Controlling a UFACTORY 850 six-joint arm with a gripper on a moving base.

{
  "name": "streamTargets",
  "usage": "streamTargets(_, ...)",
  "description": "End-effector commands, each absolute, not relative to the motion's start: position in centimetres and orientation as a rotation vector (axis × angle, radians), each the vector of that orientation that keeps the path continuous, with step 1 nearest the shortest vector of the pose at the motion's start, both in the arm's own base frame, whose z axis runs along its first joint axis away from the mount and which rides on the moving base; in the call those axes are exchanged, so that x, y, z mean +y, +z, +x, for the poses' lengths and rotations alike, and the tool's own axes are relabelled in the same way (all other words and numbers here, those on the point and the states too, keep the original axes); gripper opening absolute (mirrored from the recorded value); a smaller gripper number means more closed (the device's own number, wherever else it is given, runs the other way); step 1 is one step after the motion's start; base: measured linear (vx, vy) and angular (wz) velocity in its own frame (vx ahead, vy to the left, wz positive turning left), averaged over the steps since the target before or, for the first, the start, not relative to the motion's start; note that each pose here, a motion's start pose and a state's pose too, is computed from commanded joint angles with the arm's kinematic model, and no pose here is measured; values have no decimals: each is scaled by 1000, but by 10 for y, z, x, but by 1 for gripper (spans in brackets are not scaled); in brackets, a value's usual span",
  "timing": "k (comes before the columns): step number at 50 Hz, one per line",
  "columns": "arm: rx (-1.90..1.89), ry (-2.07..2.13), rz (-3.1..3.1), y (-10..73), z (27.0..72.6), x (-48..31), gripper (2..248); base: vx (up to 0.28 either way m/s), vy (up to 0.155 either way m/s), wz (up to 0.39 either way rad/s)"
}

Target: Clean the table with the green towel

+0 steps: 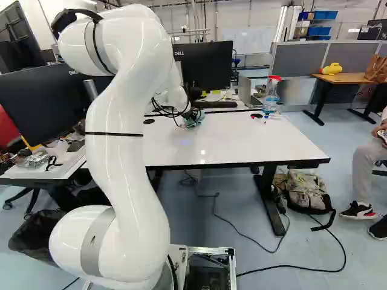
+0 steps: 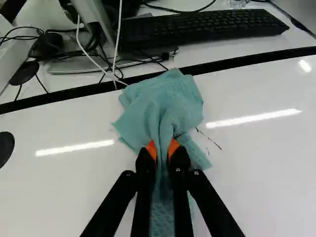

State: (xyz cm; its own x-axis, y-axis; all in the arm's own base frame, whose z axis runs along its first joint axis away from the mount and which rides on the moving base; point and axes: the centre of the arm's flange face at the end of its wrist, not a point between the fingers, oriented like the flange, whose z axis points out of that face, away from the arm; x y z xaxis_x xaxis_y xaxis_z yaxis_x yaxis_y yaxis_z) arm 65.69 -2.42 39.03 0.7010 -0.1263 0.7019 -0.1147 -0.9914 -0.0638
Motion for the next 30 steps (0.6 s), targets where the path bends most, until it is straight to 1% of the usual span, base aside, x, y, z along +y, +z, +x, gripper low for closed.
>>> streamTargets(30,216,-1133,-2910,396,601,-26,45,0,0,0)
